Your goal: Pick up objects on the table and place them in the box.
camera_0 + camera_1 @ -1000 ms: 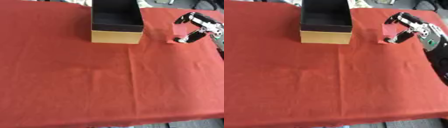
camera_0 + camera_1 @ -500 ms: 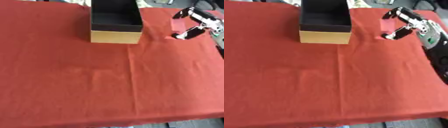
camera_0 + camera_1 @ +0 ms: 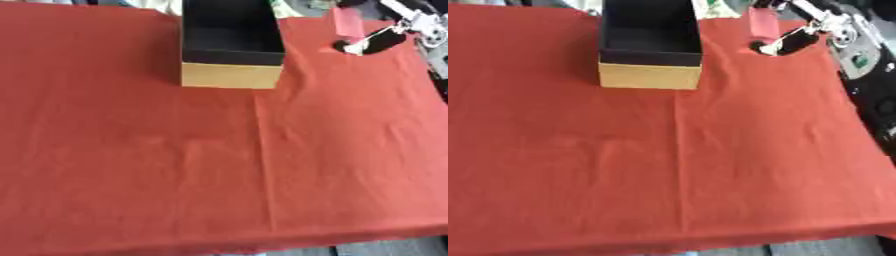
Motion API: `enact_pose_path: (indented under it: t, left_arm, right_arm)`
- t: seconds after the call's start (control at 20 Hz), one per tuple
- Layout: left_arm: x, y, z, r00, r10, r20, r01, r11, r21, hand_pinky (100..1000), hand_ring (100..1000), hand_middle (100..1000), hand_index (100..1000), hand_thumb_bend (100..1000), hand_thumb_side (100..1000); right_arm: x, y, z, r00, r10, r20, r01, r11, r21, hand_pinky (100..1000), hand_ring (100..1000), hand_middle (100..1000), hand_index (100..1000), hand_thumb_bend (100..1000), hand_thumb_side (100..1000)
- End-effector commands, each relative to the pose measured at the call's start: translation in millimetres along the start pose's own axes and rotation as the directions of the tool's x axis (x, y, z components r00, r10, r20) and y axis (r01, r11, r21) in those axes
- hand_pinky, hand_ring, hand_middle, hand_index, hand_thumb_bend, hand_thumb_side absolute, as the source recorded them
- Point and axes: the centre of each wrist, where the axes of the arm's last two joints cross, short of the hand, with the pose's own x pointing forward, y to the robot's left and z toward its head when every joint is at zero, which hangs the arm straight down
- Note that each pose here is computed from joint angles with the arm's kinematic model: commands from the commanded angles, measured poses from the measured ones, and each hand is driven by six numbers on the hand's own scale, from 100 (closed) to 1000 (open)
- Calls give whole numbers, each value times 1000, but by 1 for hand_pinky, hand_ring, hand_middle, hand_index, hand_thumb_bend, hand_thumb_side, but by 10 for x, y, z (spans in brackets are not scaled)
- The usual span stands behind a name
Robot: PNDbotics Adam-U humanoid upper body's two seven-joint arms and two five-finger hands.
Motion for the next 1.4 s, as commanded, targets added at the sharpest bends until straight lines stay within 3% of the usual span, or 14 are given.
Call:
enact_pose_path:
  t: [0.05, 0.85, 1.4]
  left_arm:
    - [72, 21, -48, 1000, -14, 25, 14, 1000, -15, 807, 880, 835, 924, 100, 319]
    - [65, -47, -74, 1000, 14, 28, -13, 999, -36, 807, 881, 836, 924, 100, 320]
    - [75, -97, -106, 999, 34, 40, -32, 998, -48, 807, 882, 836, 925, 100, 319]
  right_arm:
    - [91, -288, -66, 998, 43, 40, -42, 998, -36, 809, 821, 420, 686, 383, 100]
    - [368, -164, -575, 989, 14, 150, -12, 1000, -14, 809, 822, 428, 699, 360, 100]
    - [410, 85, -791, 991, 3, 137, 3, 999, -46, 805, 827, 465, 742, 357, 100]
